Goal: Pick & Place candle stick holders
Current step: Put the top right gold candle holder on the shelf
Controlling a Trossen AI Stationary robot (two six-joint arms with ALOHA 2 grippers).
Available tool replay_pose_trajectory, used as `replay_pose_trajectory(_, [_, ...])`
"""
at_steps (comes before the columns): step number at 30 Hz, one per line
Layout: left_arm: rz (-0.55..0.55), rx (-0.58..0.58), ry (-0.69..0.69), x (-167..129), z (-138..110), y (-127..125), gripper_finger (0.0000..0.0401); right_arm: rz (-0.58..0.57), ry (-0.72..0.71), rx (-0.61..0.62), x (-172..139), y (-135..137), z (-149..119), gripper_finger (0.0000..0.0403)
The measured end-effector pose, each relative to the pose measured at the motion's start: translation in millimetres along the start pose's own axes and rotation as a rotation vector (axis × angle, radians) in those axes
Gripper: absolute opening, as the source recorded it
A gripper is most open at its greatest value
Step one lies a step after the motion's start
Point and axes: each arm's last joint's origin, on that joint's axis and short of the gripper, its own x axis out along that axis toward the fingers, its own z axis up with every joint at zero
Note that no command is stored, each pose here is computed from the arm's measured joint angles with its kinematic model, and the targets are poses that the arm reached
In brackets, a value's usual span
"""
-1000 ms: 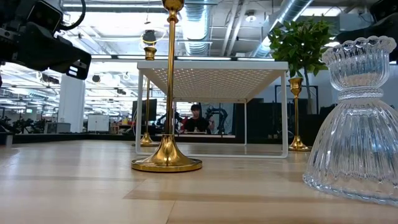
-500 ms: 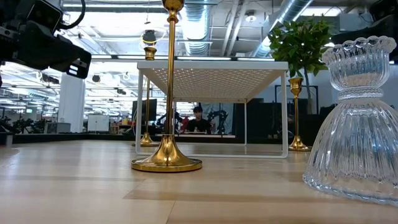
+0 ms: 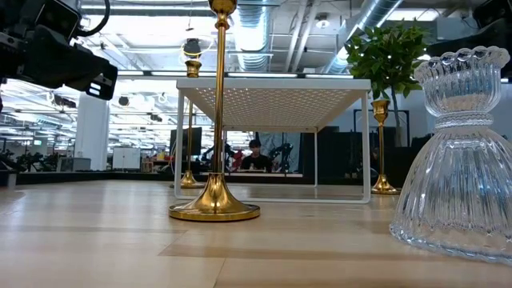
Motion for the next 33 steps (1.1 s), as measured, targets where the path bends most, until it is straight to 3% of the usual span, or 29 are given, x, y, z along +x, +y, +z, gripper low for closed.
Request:
replay_pose_trajectory(10, [0.121, 0.000, -0.013, -0.2, 1.7, 3.6, 0.0011, -0.001, -0.001, -0.130, 0.0, 0.0, 0.2, 0.0000])
replay_pose_trajectory(15, [0.154, 0.000, -0.012, -0.4, 1.7, 4.5, 0.0011, -0.001, -0.004, -0.137, -0.1, -0.1, 0.7, 0.0000])
replay_pose_trajectory(24, [0.216, -0.001, -0.020, -0.7, 2.6, 6.3, 0.0011, -0.001, -0.005, 0.105, -0.1, -0.1, 0.8, 0.0000])
replay_pose_trajectory(33, [0.227, 0.015, -0.062, -1.0, 6.9, 6.7, 0.0011, 0.000, -0.001, 0.113, -0.1, -0.1, 0.8, 0.0000])
